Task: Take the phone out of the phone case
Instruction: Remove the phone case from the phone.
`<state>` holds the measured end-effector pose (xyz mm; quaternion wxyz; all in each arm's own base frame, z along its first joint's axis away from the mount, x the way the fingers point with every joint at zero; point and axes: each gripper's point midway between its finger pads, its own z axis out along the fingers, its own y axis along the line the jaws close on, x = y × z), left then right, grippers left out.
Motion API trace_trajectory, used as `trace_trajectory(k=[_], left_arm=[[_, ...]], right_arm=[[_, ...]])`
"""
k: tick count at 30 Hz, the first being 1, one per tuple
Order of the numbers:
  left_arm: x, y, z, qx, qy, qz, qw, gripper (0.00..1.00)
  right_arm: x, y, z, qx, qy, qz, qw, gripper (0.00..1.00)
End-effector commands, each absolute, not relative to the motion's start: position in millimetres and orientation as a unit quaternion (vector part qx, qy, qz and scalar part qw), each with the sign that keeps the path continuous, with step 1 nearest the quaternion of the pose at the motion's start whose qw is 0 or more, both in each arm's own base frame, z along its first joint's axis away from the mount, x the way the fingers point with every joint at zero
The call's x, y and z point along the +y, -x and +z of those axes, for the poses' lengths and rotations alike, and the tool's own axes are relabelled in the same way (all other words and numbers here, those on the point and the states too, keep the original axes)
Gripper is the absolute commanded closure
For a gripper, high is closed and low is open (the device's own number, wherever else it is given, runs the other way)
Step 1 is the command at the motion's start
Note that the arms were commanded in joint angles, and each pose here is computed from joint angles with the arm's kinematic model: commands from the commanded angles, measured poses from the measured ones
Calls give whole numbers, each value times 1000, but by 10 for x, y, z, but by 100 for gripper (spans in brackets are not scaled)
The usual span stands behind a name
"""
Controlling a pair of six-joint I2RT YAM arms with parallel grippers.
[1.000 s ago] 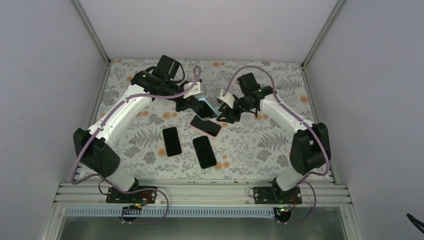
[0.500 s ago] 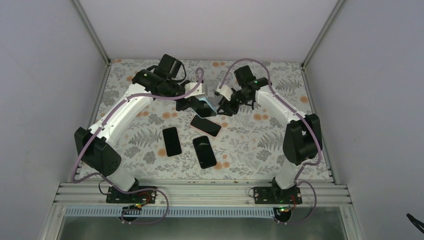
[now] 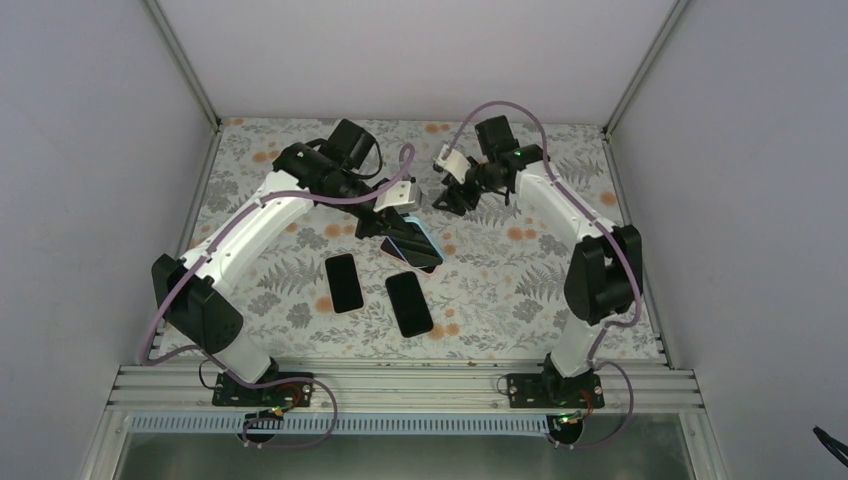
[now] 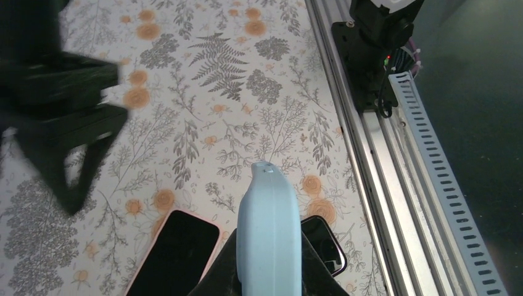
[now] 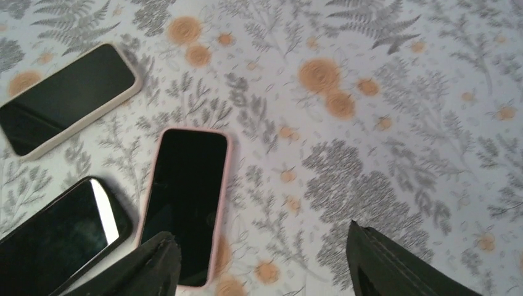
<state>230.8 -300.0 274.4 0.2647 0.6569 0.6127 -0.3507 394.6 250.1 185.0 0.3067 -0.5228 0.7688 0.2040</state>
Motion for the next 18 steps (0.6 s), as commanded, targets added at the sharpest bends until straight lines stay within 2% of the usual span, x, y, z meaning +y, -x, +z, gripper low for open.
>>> trace_trajectory(k=[1,8,18], left_arm=[[-3040,-2375,2853,597,-661,-347,293,98],[-3047,-2428,2838,600,-662,-338,295,98],[-3086,-2485,2825,604,-660,-340,290,98]], right_arm=[[2249,-3442,2000,746,554,212,303,26],[2052,-2759,1817,739,575,242,255,25],[2257,-2576,1792,724,571,290,255,31]])
